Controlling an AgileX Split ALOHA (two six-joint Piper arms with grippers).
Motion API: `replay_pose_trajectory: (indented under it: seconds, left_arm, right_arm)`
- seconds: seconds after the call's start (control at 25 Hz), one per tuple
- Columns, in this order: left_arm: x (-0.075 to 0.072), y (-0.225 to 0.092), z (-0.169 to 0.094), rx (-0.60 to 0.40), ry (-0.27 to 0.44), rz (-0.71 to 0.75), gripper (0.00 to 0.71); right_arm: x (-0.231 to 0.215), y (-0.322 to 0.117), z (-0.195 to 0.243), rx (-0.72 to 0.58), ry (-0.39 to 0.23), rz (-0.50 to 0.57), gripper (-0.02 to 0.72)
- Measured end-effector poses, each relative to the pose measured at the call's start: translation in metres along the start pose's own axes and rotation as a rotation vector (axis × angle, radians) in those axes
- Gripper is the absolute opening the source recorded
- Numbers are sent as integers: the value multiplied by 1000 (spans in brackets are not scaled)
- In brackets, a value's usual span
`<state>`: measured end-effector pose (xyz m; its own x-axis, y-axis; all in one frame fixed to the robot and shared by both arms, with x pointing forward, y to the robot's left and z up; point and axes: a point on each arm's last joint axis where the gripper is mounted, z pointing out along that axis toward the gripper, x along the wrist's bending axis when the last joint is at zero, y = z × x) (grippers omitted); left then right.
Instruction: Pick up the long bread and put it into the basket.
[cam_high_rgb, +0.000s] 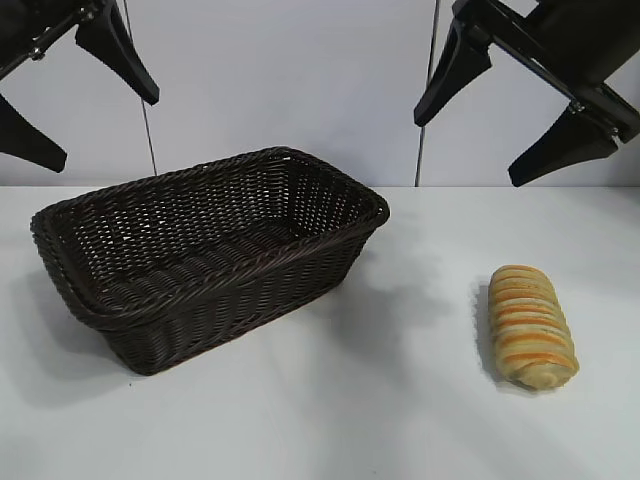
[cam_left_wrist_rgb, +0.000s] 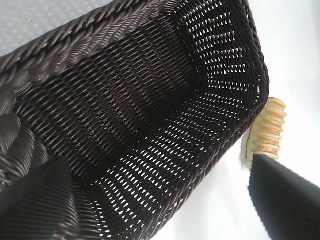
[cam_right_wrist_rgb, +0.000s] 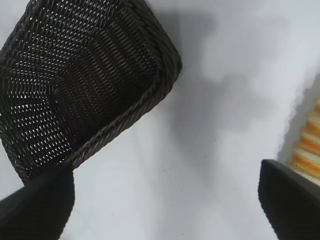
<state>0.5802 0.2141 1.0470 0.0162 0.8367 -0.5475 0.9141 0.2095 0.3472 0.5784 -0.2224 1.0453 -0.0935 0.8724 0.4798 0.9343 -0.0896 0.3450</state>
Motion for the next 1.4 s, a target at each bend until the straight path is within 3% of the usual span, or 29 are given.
replay_pose_trajectory:
  seconds: [0.24, 0.36, 0.48, 0.6, 0.72, 0.88, 1.12, 1.4]
  left_arm:
    - [2, -2, -1, 19, 21, -25, 692]
    - [7, -6, -9, 28, 129, -50, 689]
    - [12, -11, -18, 29, 292, -41, 688]
    - [9, -16, -13, 44, 365, -23, 689]
    - [12, -19, 3, 88, 374, -40, 689]
    - [29, -30, 32, 151, 393, -86, 689]
    - [50, -48, 61, 138, 374, -159, 688]
    - [58, -48, 84, 130, 348, -218, 688]
  right_arm:
    - [0, -1, 0, 8, 2, 0, 694]
    - [0, -2, 0, 20, 4, 0, 694]
    - [0, -2, 0, 24, 5, 0, 694]
    - [0, -2, 0, 24, 5, 0, 694]
    - [0, -2, 0, 25, 5, 0, 694]
    - [0, -2, 0, 25, 5, 0, 694]
    - [0, -2, 0, 26, 5, 0, 694]
    - [0, -2, 0, 27, 5, 0, 694]
